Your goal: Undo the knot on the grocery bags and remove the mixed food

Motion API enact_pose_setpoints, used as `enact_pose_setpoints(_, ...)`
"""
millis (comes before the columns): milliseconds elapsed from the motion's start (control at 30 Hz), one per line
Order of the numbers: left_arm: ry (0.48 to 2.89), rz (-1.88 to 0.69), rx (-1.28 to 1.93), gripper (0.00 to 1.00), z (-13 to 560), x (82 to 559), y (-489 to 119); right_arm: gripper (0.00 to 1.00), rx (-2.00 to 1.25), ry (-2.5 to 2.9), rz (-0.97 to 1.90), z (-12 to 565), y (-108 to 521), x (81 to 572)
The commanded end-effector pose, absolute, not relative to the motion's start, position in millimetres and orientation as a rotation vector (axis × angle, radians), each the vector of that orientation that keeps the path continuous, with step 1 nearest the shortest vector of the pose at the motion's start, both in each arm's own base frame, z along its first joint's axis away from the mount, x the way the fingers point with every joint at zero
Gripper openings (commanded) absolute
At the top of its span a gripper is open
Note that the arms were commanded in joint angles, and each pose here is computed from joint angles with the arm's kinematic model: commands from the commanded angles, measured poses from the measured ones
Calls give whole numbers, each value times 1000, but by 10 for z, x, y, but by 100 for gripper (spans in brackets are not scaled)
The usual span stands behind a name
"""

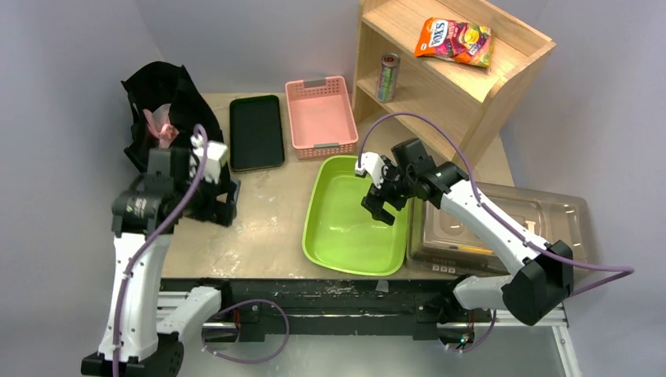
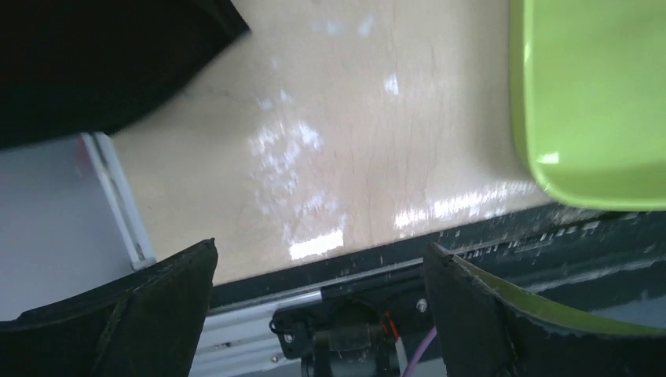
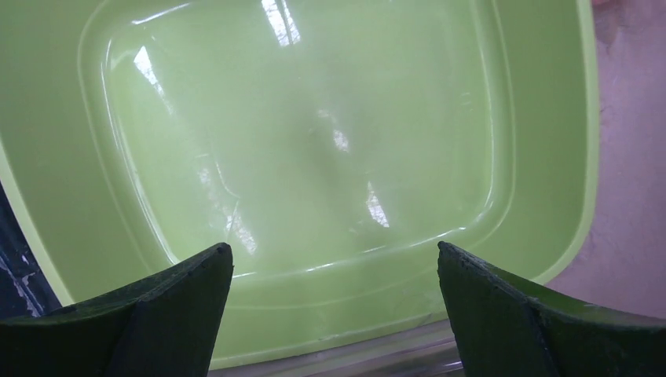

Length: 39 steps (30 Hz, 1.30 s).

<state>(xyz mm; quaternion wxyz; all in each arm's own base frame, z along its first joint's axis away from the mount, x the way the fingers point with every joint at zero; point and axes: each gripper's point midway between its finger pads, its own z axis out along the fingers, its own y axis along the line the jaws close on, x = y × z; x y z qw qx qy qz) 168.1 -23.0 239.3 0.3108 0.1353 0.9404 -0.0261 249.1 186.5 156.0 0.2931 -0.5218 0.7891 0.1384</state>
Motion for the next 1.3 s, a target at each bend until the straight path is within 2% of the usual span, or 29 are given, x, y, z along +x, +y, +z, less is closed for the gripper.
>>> enact_pose_setpoints(0, 2235, -83, 190, 100, 3459, 2200, -237, 99, -1327, 2004, 383, 1929, 2025, 2689)
enact_pose_setpoints(133, 2059, 127, 156, 100, 4160, 2669, 79, 99, -1316, 2002, 404, 1934, 2101, 2762)
enact_pose_setpoints(233, 2056, 202, 120, 100, 4244, 2948, 321, 99, -1302, 1994, 413, 1978, 2155, 2831)
enact_pose_setpoints(467, 2354, -14, 235, 100, 3616, 3173, 443, 99, -1291, 1985, 393, 2010, 2205, 2960)
enact_pose_setpoints(767, 2654, 149, 298, 100, 2739, 2741, 1156, 99, -1297, 2010, 386, 1909, 2188, 2960)
enact_pose_setpoints(800, 2691, 199, 308, 96, 2625, 2682, 1268, 99, -1299, 2012, 385, 1899, 2188, 2961)
enact_pose_setpoints(867, 2733, 260, 319, 75, 2500, 2560, 1462, 99, -1301, 2019, 387, 1882, 2192, 2965)
enact_pose_setpoints(933, 2732, 257, 319, 42, 2515, 2469, 1568, 99, -1303, 2023, 391, 1877, 2205, 2978)
enact_pose_setpoints(967, 2723, 247, 326, 18, 2575, 2420, 1586, 99, -1305, 2026, 394, 1876, 2212, 2983)
enact_pose_setpoints(1000, 2713, 243, 346, 0, 2650, 2364, 1594, 99, -1305, 2025, 396, 1884, 2219, 2989)
enact_pose_setpoints(1100, 2692, 214, 479, 0, 2835, 2082, 1511, 99, -1311, 2026, 407, 1887, 2243, 2998)
enact_pose_setpoints(1267, 2698, 351, 670, 0, 2898, 1563, 1580, 99, -1324, 2024, 445, 1905, 2288, 2970)
